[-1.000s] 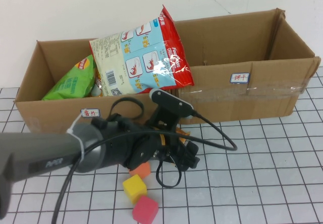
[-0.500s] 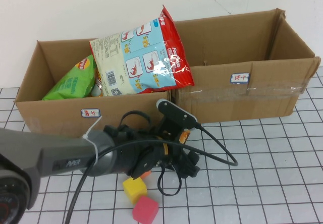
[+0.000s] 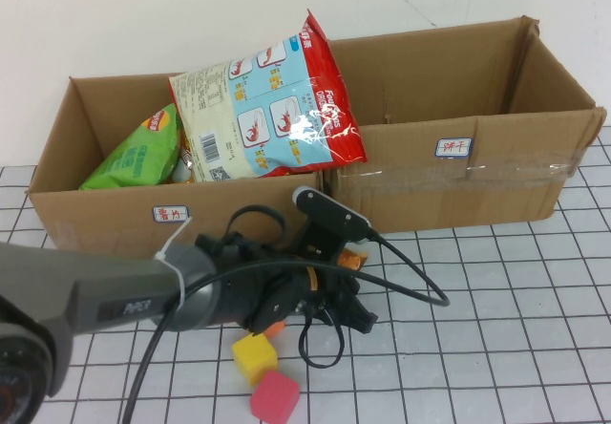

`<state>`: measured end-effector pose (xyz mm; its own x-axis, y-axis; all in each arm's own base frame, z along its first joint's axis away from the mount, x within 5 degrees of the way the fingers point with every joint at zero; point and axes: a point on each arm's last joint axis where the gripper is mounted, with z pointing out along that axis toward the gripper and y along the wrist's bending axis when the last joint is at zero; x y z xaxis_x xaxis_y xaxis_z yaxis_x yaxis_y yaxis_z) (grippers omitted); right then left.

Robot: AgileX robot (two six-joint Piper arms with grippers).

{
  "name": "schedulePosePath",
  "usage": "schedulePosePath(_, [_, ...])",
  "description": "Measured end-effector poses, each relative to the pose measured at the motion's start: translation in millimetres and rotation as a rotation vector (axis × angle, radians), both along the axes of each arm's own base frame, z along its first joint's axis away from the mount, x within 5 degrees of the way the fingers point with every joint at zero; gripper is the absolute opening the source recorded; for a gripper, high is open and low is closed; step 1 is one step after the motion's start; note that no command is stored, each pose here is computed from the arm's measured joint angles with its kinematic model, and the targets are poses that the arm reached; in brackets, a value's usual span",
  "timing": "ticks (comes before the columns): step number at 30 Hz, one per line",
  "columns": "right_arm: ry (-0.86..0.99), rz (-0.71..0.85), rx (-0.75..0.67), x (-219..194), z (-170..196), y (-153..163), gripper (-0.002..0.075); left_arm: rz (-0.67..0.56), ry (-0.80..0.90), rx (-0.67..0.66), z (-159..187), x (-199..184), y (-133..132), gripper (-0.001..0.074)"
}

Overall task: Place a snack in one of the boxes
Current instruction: Pick up the biscuit, then place the biscuit in the biscuit box

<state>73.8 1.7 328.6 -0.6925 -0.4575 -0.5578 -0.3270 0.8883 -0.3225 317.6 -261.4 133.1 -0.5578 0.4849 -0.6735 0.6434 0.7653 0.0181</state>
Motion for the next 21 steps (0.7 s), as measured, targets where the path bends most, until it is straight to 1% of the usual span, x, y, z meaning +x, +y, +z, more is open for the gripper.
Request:
schedulePosePath(3, [-0.009,0.002,0.002,0.6,0.5,0.3,-0.0001,0.012,0.026,0.02,6.0,-3.2,2.6,0.0259])
schedulePosePath(4, [-0.019,0.005,0.006,1.4,1.1,0.7,-0.0001,0.034,0.059,0.03,12.1,-7.2,4.5,0.0258])
schedulePosePath(7, [-0.043,-0.003,0.025,2.9,2.5,1.5,-0.0001,0.036,0.071,0.024,30.6,-18.2,2.2,0.0251])
schedulePosePath(12, [-0.077,-0.017,0.056,5.2,4.6,2.7,-0.0001,-0.033,0.015,-0.032,69.0,-43.4,-13.7,0.025])
schedulePosePath(15, [-0.086,-0.018,0.061,5.7,5.1,3.0,-0.0001,-0.098,-0.028,-0.053,87.4,-59.3,-22.8,0.025])
schedulePosePath(18, [-0.088,-0.02,0.064,5.8,5.2,3.1,-0.0001,-0.134,-0.07,-0.079,104.2,-68.8,-25.3,0.025])
schedulePosePath(21, [-0.09,-0.02,0.065,6.0,5.4,3.1,-0.0001,-0.148,-0.138,-0.146,124.3,-71.9,-24.7,0.025])
